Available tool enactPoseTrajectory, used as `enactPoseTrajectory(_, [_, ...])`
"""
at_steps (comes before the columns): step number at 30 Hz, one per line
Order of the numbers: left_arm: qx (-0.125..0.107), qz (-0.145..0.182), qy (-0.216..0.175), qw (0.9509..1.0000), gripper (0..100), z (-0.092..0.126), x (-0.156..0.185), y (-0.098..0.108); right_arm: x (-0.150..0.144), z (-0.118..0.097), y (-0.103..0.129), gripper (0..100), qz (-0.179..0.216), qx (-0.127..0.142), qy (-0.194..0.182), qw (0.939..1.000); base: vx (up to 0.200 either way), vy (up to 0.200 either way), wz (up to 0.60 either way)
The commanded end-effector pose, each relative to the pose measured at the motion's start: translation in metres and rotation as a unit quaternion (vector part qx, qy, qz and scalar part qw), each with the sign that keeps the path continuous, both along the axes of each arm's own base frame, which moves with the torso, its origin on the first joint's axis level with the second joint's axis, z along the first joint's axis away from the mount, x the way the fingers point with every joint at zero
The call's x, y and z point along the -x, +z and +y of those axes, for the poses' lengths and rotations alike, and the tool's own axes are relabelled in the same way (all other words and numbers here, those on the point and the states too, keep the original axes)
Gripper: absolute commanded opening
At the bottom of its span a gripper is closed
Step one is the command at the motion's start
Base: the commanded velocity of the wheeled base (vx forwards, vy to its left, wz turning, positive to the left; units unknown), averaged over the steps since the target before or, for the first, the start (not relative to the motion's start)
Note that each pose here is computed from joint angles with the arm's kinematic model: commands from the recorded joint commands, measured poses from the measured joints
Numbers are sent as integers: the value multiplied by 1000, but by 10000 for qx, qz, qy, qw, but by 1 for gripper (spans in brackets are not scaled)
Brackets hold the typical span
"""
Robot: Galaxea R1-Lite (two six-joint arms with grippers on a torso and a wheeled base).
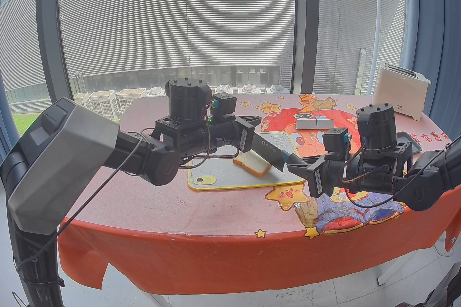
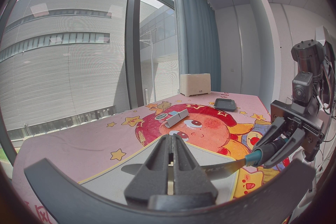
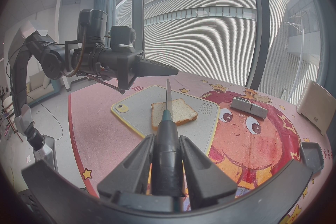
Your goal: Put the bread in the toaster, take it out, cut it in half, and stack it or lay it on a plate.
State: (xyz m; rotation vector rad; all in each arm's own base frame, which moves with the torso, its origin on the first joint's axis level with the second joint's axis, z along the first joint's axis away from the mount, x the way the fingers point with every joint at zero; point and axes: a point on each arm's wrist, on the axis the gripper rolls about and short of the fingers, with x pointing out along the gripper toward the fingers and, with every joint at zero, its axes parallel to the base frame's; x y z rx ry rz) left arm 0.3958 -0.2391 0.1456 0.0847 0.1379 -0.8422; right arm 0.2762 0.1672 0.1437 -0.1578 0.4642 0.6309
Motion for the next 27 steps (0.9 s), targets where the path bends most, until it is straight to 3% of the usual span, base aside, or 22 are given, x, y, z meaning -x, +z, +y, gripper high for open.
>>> enactPoseTrajectory(1, [-8, 16, -10, 10000, 0, -4, -6, -7, 1, 0, 0, 0, 0, 4, -1, 10000, 0, 0, 0])
enactPoseTrajectory(7, [-82, 142, 28, 9999, 0, -4, -13, -23, 1, 0, 0, 0, 5, 11, -8, 10000, 0, 0, 0])
enactPoseTrajectory(27, [-148, 254, 5, 9996, 0, -7, -12, -34, 0, 0, 2, 0, -24, -38, -39, 10000, 0, 0, 0])
